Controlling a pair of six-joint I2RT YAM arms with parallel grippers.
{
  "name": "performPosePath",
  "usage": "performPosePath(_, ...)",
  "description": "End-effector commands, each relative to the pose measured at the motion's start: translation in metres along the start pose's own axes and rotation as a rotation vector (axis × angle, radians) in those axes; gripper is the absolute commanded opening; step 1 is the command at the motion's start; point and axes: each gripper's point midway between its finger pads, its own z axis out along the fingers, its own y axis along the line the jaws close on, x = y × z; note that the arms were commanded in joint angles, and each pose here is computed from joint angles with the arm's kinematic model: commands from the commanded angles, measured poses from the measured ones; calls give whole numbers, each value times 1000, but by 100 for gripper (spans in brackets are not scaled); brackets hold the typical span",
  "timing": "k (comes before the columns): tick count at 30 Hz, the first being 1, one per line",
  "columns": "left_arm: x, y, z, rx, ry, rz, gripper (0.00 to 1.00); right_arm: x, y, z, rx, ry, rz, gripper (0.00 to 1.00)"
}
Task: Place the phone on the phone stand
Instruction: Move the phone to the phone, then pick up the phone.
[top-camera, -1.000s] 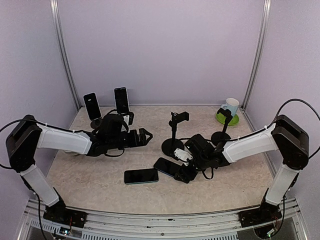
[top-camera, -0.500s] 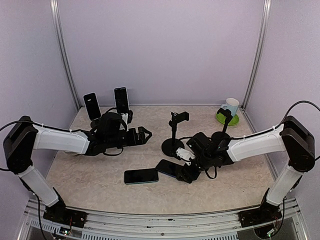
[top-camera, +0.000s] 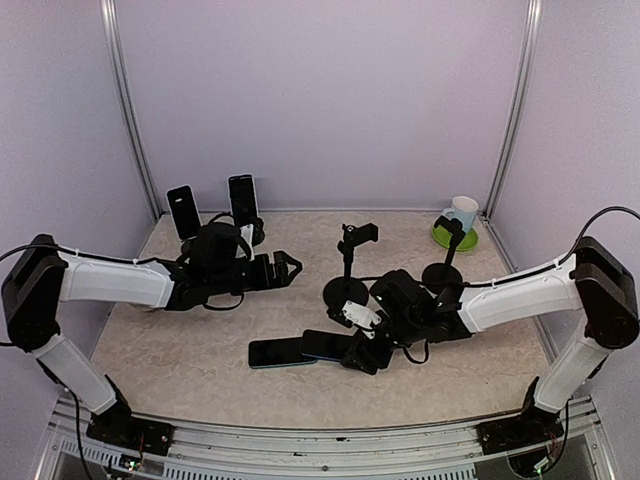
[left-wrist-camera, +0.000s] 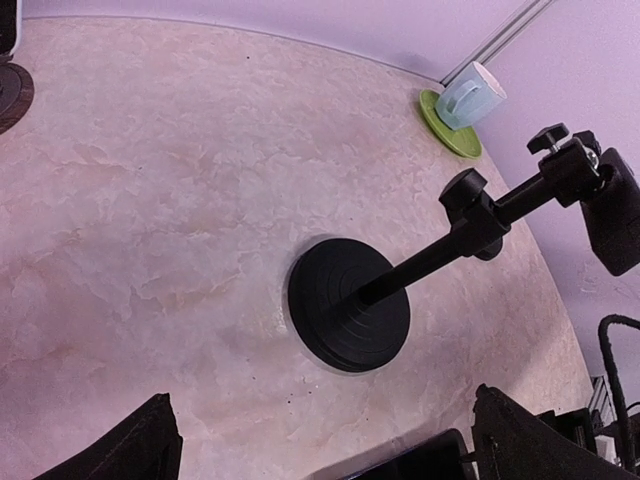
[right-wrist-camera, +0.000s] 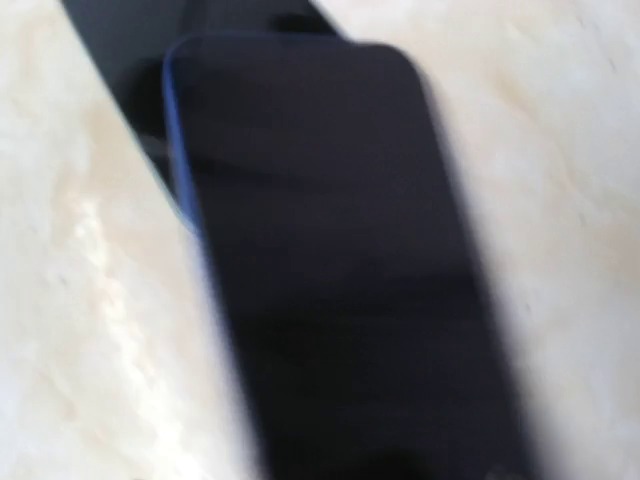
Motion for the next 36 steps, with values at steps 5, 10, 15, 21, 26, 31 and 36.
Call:
performPosePath(5,3,3,-13,-3,-6,7,99,-15,12,13,-1,-57,-90,52)
performPosePath(10,4,6,-20,-17,-9,15,99,-17,11,16,5,-42,-97,57)
performPosePath(15,2,2,-22,-6,-9,33,99,-24,9,8,25,-54,-125,80)
performPosePath(21,4,-2,-19,16,9,53,99,-26,3,13,50,-5,-206,98)
performPosePath(26,6,-6,-19,42,23,68,99,-35,0,25,53,9,-284,100)
performPosePath(31,5,-12,-24,63,32,84,99,-38,0,38,1,33,-318,100)
performPosePath(36,4,-13,-29,67,39,105,99,-32,-11,47,-13,68,-308,100)
